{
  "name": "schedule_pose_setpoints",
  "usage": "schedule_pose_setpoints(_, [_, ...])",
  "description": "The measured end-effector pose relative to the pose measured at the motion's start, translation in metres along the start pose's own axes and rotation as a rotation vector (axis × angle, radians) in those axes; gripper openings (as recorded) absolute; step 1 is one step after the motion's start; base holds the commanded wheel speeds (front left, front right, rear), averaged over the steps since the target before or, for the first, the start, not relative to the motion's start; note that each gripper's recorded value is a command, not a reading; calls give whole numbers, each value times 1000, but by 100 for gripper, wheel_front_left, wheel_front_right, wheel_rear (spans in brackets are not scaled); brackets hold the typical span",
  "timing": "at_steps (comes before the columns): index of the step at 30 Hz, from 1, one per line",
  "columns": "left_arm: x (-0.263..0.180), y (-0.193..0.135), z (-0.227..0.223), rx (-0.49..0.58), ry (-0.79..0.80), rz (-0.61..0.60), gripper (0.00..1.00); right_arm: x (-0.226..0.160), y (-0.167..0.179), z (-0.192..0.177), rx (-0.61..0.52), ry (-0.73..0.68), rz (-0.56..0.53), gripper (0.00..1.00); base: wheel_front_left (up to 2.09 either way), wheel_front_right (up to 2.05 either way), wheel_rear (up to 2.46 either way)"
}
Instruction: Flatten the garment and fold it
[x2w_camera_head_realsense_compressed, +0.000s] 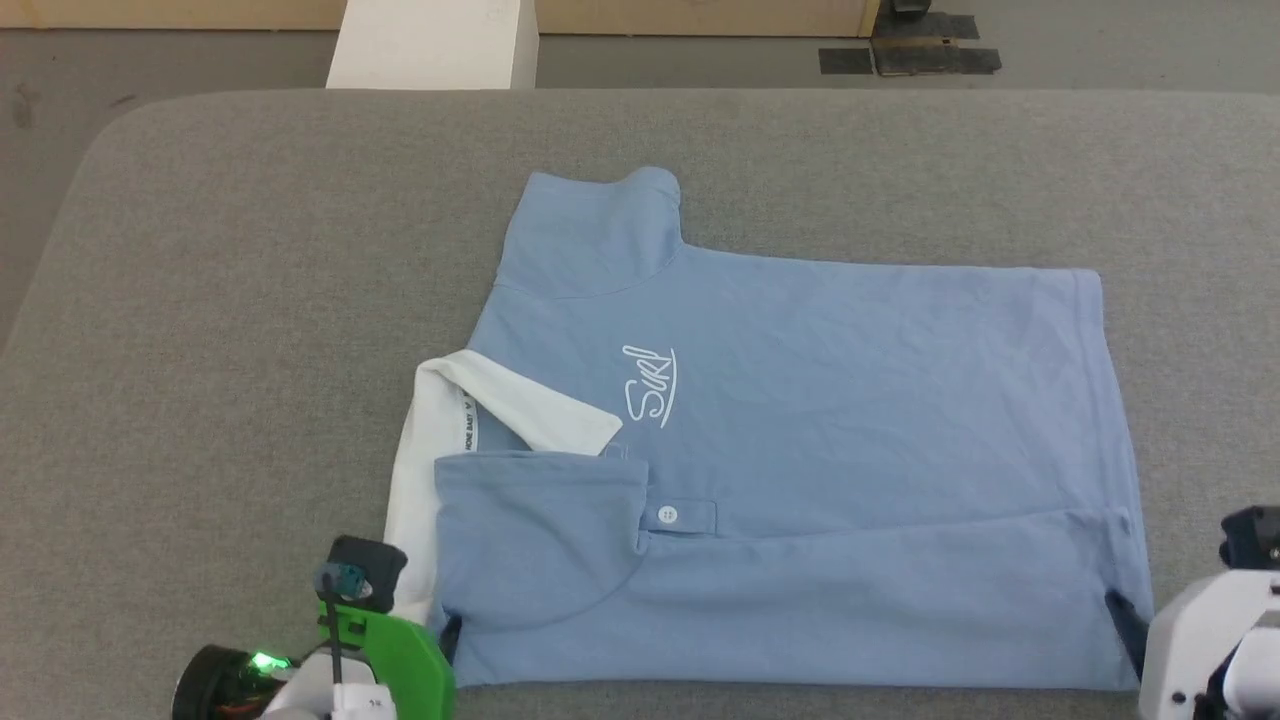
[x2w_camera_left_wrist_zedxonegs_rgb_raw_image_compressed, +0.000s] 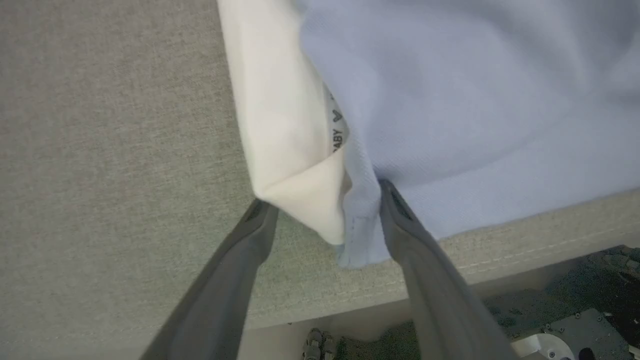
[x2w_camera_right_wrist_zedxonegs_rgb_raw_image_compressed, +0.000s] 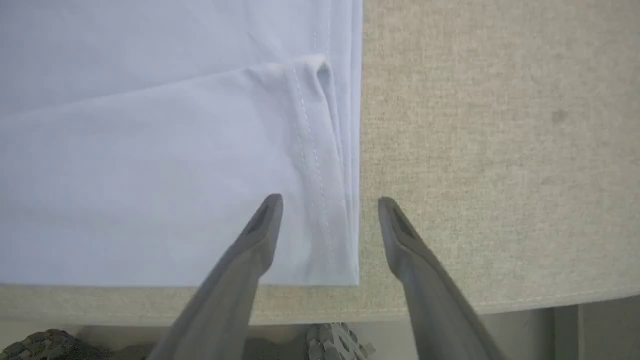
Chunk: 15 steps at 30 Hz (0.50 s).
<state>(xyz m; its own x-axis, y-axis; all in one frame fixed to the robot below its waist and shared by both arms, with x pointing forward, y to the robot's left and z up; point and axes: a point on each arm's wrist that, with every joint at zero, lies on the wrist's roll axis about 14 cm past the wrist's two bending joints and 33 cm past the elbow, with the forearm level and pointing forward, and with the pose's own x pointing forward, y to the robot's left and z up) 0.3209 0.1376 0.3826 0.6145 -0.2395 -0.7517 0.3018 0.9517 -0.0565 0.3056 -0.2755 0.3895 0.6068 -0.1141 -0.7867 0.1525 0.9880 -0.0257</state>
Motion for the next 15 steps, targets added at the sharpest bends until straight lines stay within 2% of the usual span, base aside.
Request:
schedule_pose_setpoints(4, [-5, 8, 26, -2, -130, 30, 100, -9, 7, 46, -18, -212, 39, 100, 0, 0, 0])
schedule_pose_setpoints(9, [-19, 21, 78, 1, -365, 83, 100, -39, 14, 103, -63, -514, 86, 100, 0, 0, 0])
schedule_pose_setpoints(15, [-40, 15, 152, 39, -672, 53, 100, -66, 15, 135, -55, -755, 101, 100, 0, 0, 0])
